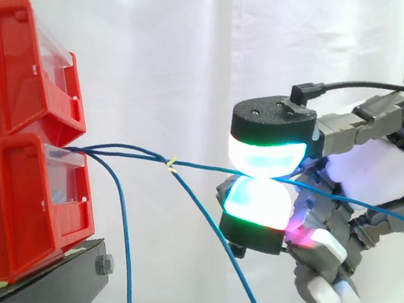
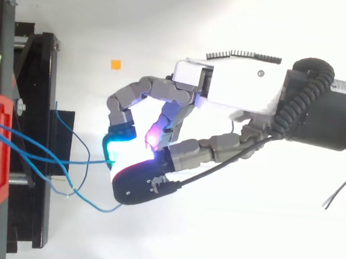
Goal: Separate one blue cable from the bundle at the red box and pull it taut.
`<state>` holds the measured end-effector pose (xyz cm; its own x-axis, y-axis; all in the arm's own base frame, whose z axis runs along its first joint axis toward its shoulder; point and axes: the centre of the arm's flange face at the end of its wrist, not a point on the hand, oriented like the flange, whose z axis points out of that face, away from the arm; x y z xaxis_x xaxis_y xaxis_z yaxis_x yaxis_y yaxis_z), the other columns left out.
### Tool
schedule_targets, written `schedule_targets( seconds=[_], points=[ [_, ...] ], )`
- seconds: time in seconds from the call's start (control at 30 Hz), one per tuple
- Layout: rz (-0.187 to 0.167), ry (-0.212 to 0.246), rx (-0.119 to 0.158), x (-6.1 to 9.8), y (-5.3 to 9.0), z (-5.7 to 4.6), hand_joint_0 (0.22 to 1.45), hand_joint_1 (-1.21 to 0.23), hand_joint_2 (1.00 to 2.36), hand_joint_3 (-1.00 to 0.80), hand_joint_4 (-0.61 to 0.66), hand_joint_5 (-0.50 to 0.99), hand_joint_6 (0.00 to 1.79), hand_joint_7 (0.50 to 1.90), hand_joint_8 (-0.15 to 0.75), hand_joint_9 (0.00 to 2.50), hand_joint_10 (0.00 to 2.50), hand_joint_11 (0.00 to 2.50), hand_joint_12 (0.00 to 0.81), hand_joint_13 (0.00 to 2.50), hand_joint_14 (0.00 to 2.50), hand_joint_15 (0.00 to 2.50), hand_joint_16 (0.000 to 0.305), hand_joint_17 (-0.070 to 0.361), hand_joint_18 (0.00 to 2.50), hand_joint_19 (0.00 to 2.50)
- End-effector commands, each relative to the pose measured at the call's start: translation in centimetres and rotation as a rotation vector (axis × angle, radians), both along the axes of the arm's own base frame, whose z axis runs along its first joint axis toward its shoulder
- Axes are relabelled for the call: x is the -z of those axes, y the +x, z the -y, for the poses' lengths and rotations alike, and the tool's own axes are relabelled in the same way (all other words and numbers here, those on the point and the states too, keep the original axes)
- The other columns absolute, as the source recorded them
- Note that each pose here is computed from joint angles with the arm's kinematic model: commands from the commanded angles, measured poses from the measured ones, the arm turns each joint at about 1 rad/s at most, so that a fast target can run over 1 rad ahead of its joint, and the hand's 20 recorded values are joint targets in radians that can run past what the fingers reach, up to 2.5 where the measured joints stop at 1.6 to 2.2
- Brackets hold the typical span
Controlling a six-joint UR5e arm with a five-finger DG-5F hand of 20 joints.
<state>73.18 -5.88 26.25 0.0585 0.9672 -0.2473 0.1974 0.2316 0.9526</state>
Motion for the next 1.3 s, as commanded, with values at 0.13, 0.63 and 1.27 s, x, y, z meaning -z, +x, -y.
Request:
schedule_targets(
  seconds=[0.13,0.63,1.27],
  points=[
    [-0.042,-0.006,-0.005,0.2,-0.6,-0.1,0.59,-0.74,1.03,-0.12,-0.11,-0.09,0.82,1.32,0.355,1.1,0.03,0.86,0.406,0.98,0.02,0.55,0.05,0.112,0.93,0.6],
    [0.012,0.036,-0.006,2.7,-2.1,-0.5,0.6,-0.74,1.03,-0.12,-0.11,-0.09,0.82,1.32,0.354,1.12,0.03,0.89,0.406,0.98,0.02,0.55,0.05,0.112,0.93,0.6],
    [0.073,0.053,-0.007,4.0,-2.1,-0.6,0.59,-0.74,1.03,-0.05,-0.1,-0.08,0.83,1.34,0.377,1.28,0.03,1.06,0.421,1.04,0.02,0.56,0.052,0.116,0.98,0.59]
  ],
)
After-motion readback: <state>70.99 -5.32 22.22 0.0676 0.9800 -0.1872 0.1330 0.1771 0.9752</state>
